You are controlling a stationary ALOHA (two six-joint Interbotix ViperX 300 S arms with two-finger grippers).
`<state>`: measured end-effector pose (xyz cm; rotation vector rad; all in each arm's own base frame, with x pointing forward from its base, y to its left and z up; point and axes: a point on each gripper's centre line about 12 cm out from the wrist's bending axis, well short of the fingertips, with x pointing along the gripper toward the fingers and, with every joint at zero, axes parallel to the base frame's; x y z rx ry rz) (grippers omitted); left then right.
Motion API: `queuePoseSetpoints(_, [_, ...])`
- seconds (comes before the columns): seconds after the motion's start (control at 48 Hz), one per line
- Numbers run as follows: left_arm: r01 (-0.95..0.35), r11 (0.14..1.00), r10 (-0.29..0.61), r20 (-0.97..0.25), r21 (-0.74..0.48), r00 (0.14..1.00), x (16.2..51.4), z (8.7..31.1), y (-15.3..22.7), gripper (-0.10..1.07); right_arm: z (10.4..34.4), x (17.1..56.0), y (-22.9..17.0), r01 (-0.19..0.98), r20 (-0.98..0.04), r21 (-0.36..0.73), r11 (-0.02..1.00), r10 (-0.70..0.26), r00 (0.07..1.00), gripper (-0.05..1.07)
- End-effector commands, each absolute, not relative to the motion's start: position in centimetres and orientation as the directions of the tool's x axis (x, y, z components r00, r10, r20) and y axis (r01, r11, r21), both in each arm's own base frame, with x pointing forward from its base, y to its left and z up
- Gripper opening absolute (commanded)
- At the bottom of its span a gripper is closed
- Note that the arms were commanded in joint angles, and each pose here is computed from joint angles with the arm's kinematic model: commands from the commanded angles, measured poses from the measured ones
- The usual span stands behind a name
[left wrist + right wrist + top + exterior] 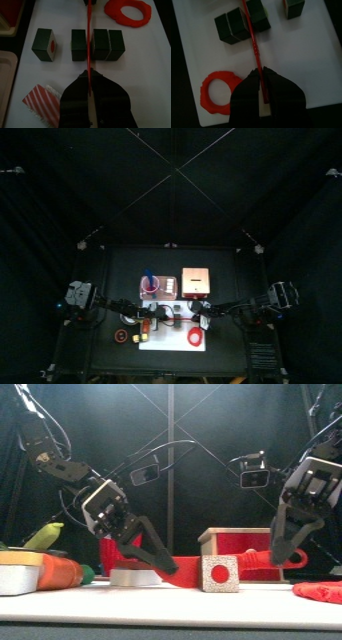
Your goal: Cut sushi roll
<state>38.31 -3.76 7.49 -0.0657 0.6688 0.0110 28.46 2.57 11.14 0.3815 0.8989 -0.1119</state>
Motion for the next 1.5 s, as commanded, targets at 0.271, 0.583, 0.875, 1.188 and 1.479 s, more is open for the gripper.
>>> queuePoseSetpoints(0.271, [-0.032,0.996,-0.027,-0.623,-0.083,0.782,37.6,7.9,-4.8,0.34,11.2,29.6,4.4,0.217,-0.788,0.291,0.932,0.105,0.607,0.18])
queuePoseSetpoints(0.583, [-0.010,0.996,-0.042,-0.578,-0.086,0.815,38.0,10.1,-5.3,0.34,14.1,28.9,4.6,0.184,-0.760,0.320,0.929,0.135,0.636,0.18])
queuePoseSetpoints(0.875, [0.015,0.997,-0.052,-0.506,-0.077,0.861,38.1,13.1,-5.1,0.34,17.5,28.1,4.4,0.135,-0.679,0.339,0.931,0.143,0.721,0.18])
queuePoseSetpoints(1.188, [0.035,0.997,-0.069,-0.531,-0.075,0.844,38.0,11.8,-6.0,0.34,15.9,27.8,5.4,0.150,-0.707,0.360,0.921,0.164,0.688,0.18])
queuePoseSetpoints(1.479, [0.031,0.996,-0.074,-0.544,-0.088,0.836,38.1,11.2,-6.6,0.34,14.1,27.4,6.2,0.173,-0.743,0.367,0.914,0.176,0.646,0.18])
